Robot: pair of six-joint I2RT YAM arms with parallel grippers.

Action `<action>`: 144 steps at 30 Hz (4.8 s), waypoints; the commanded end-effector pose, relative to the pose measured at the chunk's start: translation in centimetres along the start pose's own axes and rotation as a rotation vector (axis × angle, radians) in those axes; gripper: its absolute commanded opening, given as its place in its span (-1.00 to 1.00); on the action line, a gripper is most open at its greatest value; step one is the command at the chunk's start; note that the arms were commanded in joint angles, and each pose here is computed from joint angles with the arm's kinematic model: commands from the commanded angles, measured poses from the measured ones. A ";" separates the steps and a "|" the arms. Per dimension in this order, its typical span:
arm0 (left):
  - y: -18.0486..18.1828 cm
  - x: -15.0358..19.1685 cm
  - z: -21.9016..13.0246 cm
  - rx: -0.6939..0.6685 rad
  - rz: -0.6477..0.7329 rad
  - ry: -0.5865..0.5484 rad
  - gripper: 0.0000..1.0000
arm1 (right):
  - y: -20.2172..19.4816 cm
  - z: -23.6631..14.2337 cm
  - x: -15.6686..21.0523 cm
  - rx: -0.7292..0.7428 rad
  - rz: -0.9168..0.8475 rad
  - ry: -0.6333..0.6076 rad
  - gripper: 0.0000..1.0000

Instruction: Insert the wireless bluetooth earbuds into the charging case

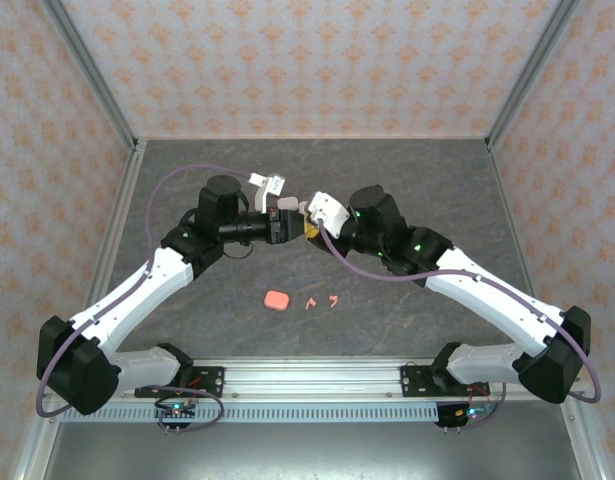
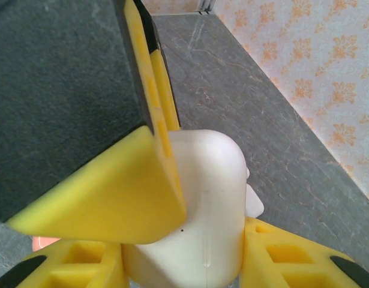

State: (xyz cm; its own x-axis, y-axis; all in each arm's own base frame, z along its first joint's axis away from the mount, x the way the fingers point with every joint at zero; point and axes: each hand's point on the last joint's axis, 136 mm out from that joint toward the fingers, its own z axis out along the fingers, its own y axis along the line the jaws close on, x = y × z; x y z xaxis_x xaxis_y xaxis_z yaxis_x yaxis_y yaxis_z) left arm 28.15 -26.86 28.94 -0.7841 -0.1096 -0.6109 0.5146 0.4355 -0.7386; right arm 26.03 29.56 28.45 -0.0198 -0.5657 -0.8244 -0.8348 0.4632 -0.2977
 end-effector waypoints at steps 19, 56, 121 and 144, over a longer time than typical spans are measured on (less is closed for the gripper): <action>-2.8 -2.0 -3.2 -0.009 0.318 -0.171 -0.71 | -0.2 -6.1 -3.0 -0.204 0.341 -0.260 0.56; -6.4 -0.5 -5.2 0.134 0.558 -0.265 -0.88 | -3.1 -4.5 -7.1 -0.254 0.501 -0.400 -0.01; -6.4 1.6 -6.9 0.096 0.608 -0.260 -0.90 | -6.3 21.1 19.5 -0.007 0.805 0.608 -0.26; -6.2 1.6 -7.0 0.080 0.605 -0.258 -0.90 | -4.2 19.8 19.8 -0.023 0.764 0.659 -0.58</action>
State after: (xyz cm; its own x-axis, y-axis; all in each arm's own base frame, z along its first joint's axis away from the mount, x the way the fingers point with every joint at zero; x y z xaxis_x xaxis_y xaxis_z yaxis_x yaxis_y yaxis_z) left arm 21.54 -23.65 34.09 -0.2735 -0.0775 -0.9588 0.8665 0.4128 -0.2805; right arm 41.42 30.46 2.79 -0.8481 -0.3761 -0.3732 -0.4779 0.8472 0.2320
